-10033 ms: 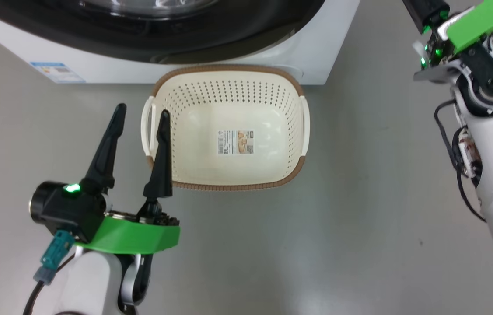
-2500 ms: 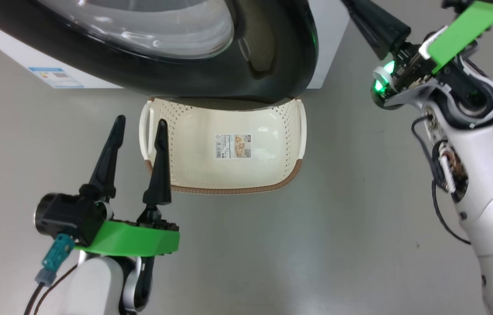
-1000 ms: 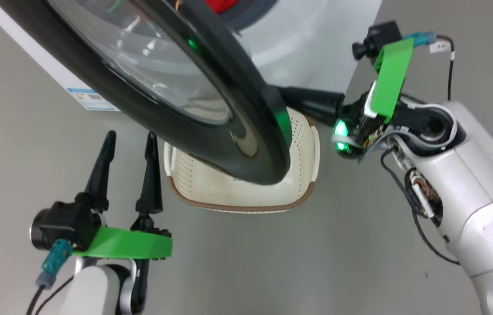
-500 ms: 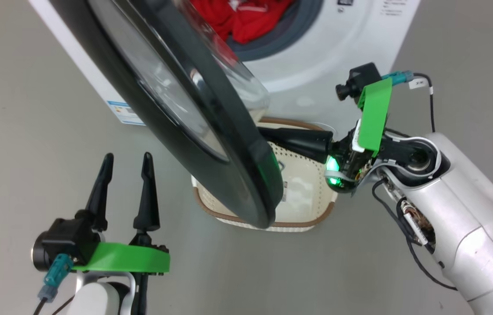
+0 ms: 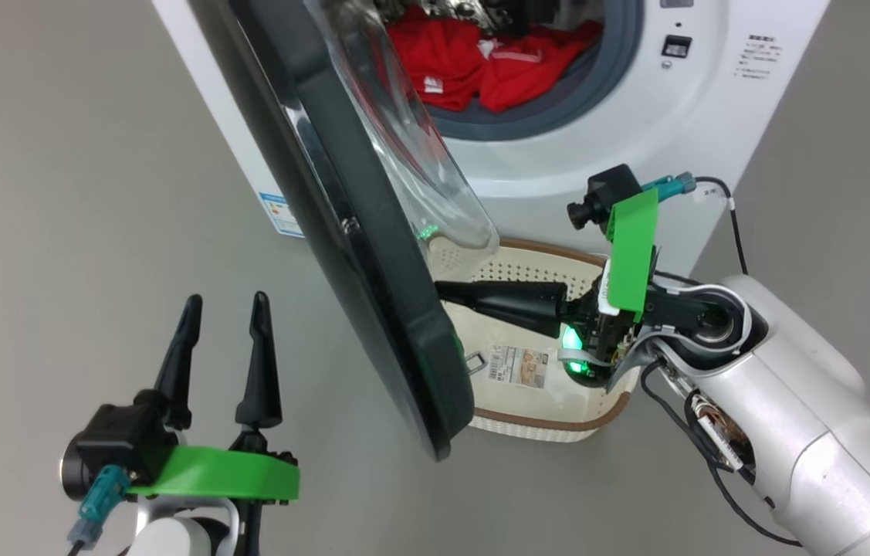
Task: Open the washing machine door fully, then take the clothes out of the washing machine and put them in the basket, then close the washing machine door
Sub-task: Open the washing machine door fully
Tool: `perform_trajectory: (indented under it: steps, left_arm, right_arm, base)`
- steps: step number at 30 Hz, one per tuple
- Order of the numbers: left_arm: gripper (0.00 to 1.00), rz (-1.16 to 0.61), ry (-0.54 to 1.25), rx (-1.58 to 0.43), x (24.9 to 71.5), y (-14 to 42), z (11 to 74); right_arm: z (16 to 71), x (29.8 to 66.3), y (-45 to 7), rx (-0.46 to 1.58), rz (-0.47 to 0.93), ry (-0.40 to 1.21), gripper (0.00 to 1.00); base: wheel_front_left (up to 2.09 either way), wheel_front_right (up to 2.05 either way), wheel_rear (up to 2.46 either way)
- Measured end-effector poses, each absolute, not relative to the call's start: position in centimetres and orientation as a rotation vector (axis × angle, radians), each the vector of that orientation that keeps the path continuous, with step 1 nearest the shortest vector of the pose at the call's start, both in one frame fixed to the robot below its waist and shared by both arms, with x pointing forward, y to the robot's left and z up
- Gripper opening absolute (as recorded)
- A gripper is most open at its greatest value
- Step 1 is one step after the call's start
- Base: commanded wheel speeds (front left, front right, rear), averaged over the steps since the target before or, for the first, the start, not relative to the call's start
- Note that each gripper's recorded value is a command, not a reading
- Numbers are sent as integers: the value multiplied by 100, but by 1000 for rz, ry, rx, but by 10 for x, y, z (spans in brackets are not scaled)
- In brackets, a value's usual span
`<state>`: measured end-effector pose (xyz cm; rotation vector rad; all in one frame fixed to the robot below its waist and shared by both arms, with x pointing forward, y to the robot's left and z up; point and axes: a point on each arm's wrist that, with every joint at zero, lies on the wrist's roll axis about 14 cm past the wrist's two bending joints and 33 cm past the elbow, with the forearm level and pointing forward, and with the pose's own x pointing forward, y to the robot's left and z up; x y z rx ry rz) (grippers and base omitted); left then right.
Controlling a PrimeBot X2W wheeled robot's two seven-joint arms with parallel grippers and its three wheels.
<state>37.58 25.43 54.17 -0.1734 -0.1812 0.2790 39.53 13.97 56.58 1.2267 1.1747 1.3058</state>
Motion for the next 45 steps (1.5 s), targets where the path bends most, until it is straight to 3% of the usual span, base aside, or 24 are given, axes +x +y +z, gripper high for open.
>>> perform_trajectory:
  steps: [29,43,44,45]
  left_arm:
    - [100,445,-205,-187,299,299,549]
    - [100,431,-205,-193,302,296,549]
    - [100,431,-205,-193,303,295,549]
    - [100,429,-206,-193,303,295,549]
  right_arm:
    - [571,317,197,1101,1447,1343,0]
    - [568,319,192,1104,1419,1332,0]
    - [568,322,192,1108,1408,1320,18]
    - [568,324,191,1104,1399,1303,47]
  base:
    - [0,0,0]
    - [0,0,0]
    - [0,0,0]
    - [0,0,0]
